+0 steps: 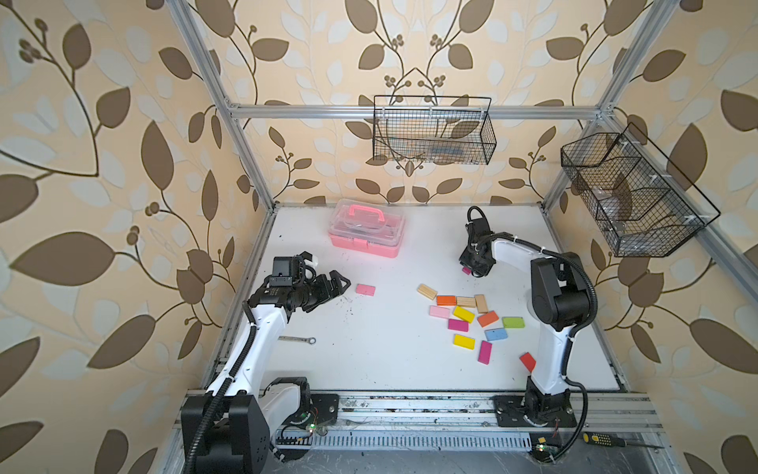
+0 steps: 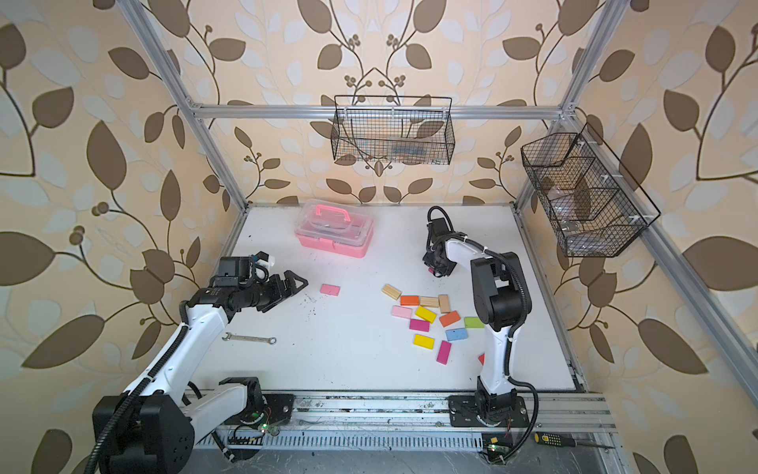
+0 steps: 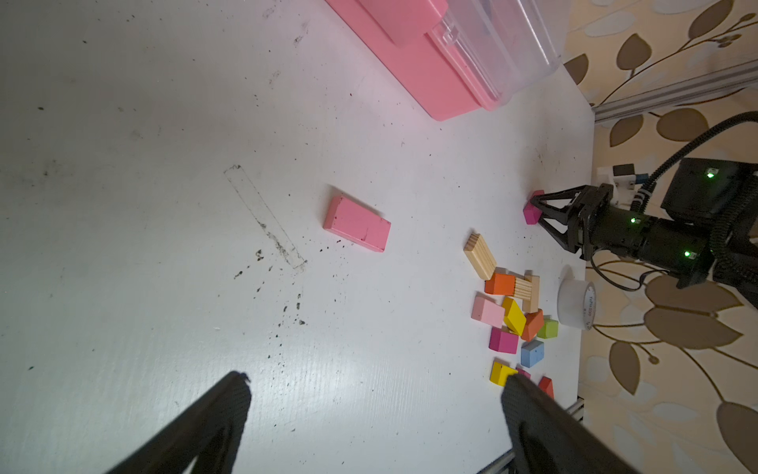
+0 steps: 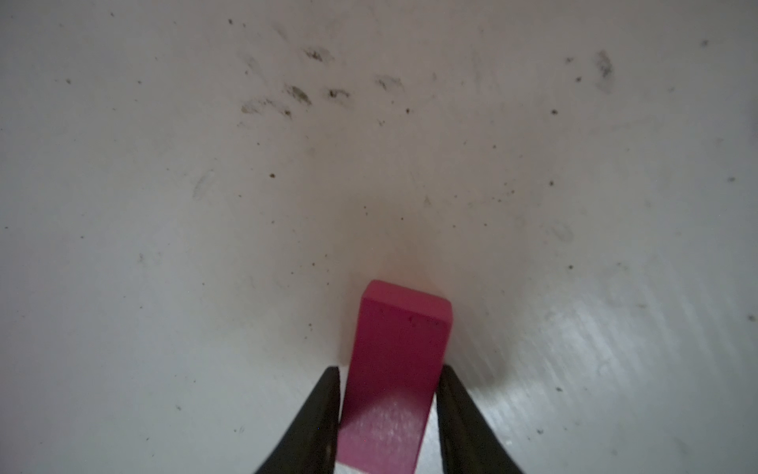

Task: Assemble the number 7 with building blocks
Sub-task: Pick up the building block from the center of the board.

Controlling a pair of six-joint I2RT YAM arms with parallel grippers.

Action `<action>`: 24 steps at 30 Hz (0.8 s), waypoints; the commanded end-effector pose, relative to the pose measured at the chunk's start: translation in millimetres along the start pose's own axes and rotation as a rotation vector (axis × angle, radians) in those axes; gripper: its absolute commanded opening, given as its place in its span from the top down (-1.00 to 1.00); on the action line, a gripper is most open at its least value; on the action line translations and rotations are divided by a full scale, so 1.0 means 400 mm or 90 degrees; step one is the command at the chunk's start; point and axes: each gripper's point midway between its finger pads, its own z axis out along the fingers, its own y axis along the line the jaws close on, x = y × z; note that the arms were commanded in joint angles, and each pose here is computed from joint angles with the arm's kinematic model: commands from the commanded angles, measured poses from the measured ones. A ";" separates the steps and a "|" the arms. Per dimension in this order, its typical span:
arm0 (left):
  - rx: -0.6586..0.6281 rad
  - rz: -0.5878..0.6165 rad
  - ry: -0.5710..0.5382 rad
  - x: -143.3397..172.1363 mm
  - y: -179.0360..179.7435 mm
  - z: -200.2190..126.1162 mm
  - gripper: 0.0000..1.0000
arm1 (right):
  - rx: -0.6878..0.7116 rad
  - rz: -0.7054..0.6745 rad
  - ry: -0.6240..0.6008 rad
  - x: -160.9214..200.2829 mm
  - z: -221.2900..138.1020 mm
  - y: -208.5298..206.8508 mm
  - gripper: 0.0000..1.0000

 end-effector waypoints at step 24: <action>0.010 0.033 -0.021 -0.016 -0.028 -0.024 -0.98 | -0.149 -0.298 -0.061 -0.057 -0.273 0.114 0.75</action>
